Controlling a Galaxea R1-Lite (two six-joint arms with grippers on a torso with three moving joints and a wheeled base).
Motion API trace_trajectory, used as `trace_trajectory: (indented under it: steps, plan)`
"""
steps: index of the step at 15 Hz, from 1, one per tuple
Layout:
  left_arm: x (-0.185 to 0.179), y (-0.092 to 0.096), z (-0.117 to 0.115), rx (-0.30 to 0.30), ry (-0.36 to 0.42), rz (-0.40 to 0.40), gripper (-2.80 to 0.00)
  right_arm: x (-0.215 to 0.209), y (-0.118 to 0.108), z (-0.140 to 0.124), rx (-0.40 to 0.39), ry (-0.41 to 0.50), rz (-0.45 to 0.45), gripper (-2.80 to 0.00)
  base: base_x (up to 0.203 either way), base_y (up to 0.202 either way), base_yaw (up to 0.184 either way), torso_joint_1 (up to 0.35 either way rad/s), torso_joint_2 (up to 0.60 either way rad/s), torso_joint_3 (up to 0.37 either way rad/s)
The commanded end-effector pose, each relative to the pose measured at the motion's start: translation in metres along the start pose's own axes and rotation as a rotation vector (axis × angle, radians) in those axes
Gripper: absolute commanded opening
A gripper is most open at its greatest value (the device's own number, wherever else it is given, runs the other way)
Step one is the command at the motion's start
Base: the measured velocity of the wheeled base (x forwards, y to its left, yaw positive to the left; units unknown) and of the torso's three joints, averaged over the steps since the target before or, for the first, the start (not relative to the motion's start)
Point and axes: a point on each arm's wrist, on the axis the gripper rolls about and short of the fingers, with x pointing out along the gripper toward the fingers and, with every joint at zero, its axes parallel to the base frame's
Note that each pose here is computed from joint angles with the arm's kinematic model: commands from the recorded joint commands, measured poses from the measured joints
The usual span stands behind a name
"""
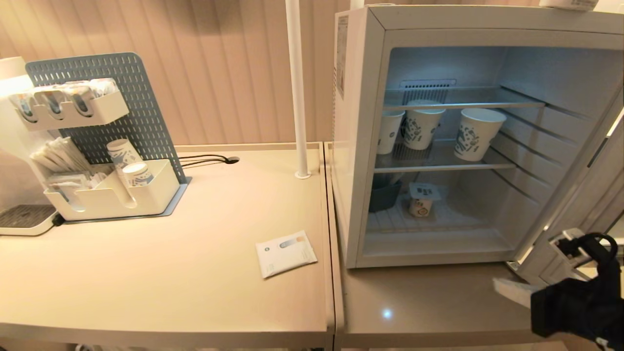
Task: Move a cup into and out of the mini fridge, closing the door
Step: Take the yoghurt out of the freezer
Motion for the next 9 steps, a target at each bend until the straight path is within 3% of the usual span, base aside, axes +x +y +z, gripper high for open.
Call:
trace_trajectory:
  steps: [1,2,4,7,9]
  plan:
    - [0.000,0.000,0.000,0.001,-0.001,0.001,-2.80,0.031,0.004,0.010,0.009,-0.031,0.023,-2.80,0.000,0.000,0.000,0.000,0.00,0.000]
    - [0.000,0.000,0.000,-0.001,-0.001,0.001,-2.80,0.036,0.007,0.015,0.001,-0.048,-0.008,0.00,0.000,0.000,0.000,0.000,0.00,0.000]
    - [0.000,0.000,0.000,0.001,-0.001,0.001,-2.80,0.041,0.013,0.024,-0.009,-0.073,-0.017,0.00,0.000,0.000,0.000,0.000,0.00,0.000]
    - [0.000,0.000,0.000,-0.001,-0.001,0.001,-2.80,0.061,0.009,0.019,-0.006,-0.024,-0.031,0.00,0.000,0.000,0.000,0.000,0.00,0.000]
    - [0.000,0.000,0.000,-0.001,0.000,0.001,-2.80,0.075,0.006,0.021,-0.016,-0.085,-0.066,0.00,0.000,0.000,0.000,0.000,0.00,0.000]
